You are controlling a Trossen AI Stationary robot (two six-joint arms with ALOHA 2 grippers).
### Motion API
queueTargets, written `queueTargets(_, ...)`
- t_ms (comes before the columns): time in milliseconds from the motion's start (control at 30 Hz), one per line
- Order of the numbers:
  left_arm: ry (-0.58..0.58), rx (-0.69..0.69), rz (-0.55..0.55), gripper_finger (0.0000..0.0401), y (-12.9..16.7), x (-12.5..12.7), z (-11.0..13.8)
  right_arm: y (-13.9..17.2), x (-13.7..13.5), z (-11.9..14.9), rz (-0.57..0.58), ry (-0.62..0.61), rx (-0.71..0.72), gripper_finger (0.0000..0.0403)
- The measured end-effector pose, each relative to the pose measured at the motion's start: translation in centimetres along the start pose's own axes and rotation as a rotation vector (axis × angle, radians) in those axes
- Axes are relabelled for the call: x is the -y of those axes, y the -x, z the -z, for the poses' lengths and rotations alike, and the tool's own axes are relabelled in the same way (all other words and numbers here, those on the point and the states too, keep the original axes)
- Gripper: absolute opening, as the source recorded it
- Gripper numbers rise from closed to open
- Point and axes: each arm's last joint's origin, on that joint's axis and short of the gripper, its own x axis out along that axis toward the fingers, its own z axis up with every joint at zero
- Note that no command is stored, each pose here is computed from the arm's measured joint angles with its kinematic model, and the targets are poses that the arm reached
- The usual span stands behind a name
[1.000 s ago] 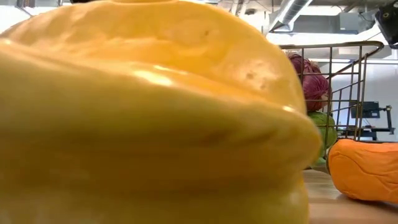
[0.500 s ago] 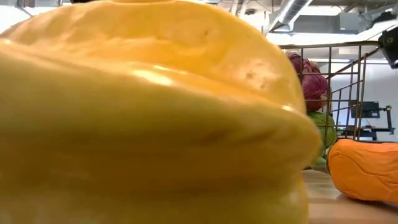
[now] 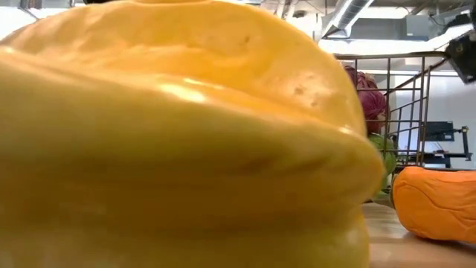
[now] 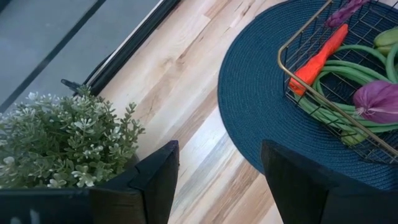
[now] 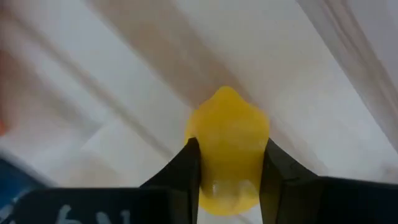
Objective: Build produce basket
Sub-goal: Put the yellow lemon into the gold wire basket
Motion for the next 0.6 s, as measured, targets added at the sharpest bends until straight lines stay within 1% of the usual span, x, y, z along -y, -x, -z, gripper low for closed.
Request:
queueTargets(133,-0.003,0.0,0.0,0.0215,0.0,0.0,0.0,2.2,-0.7,-0.5,-0.032,0.014,-0.009,0.0106)
queueTargets(233,-0.004,0.0,0.0,0.0215,0.0,0.0,0.0,5.2,-1.4,-1.0,-0.069,0.016,0.001,0.0106)
queueTargets(300,-0.004,-0.003,0.003,0.0215,0.0,0.0,0.0,7.5,-1.7,-1.3,-0.074,0.029,0.045,0.0106)
queueTargets(467,-0.007,-0.006,0.007,0.0215,0.0,0.0,0.0,13.3,-1.5,-3.7,-0.046,0.087,0.253,0.0106)
queueTargets(600,-0.015,-0.007,0.007,0.0215,0.0,0.0,0.0,16.5,-0.6,-7.3,-0.025,0.145,0.402,0.0106)
